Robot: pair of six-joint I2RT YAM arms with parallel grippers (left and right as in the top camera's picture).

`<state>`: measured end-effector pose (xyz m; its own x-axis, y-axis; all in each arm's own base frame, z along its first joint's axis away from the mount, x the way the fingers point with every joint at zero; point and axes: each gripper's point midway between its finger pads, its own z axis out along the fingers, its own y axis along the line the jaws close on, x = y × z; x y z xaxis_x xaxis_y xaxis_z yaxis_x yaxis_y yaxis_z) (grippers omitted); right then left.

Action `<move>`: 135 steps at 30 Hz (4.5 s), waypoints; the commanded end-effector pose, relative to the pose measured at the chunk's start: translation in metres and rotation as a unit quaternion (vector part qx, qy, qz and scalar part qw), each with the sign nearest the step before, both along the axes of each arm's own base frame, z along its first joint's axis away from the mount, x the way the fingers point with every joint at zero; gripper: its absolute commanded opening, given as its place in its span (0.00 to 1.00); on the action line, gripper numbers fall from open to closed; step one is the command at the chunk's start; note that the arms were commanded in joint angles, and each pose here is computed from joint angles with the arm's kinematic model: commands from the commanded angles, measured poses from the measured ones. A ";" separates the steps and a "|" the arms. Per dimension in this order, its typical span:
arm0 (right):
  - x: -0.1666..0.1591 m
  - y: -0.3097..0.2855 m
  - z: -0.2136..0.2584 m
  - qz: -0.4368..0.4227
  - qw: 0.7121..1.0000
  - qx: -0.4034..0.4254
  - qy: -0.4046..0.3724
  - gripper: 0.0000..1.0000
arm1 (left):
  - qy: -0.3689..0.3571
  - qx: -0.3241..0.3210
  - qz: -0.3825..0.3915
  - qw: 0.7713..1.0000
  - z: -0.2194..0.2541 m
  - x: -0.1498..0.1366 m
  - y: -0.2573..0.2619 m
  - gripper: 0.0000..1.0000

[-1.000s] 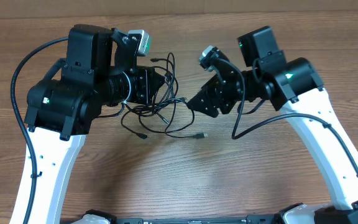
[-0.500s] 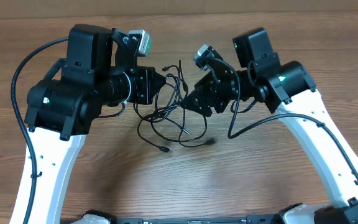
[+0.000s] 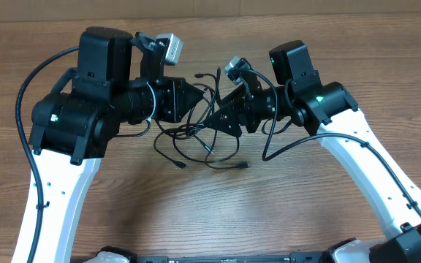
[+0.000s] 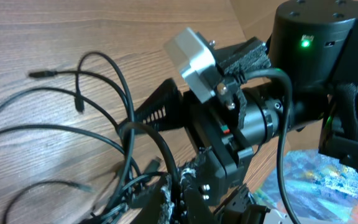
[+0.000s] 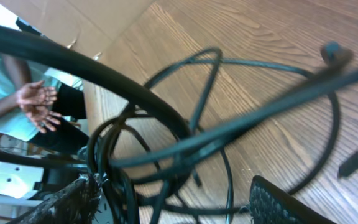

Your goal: Untangle cables

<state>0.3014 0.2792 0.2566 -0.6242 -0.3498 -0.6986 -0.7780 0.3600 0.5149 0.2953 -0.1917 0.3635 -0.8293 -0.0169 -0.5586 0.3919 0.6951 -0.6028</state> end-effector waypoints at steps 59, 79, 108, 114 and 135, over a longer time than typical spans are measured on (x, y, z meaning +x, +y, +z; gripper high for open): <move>-0.008 -0.044 0.137 -0.070 0.988 0.082 -0.111 0.04 | 0.132 0.070 0.049 0.988 -0.092 -0.012 0.026 0.27; -0.036 -0.023 0.137 -0.014 0.992 0.097 -0.084 0.04 | 0.102 0.058 0.037 0.992 -0.086 -0.004 0.011 0.27; 0.001 -0.060 0.074 -0.182 0.979 -0.077 -0.057 1.00 | 0.098 0.037 0.033 0.994 -0.080 -0.001 0.006 0.06; -0.011 -0.066 0.050 -0.194 0.975 -0.108 0.010 1.00 | 0.104 0.059 0.050 0.992 -0.087 -0.001 0.014 0.20; -0.069 -0.027 -0.104 -0.091 0.960 -0.221 0.144 1.00 | 0.185 0.083 0.236 0.950 -0.108 0.014 0.119 0.22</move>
<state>0.2387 0.2452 0.1703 -0.8367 -0.4276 -0.3422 -0.5458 0.7025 0.4567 0.3145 -0.0701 0.2536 -0.8810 -0.3939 -0.2621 -0.2283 0.8392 -0.4936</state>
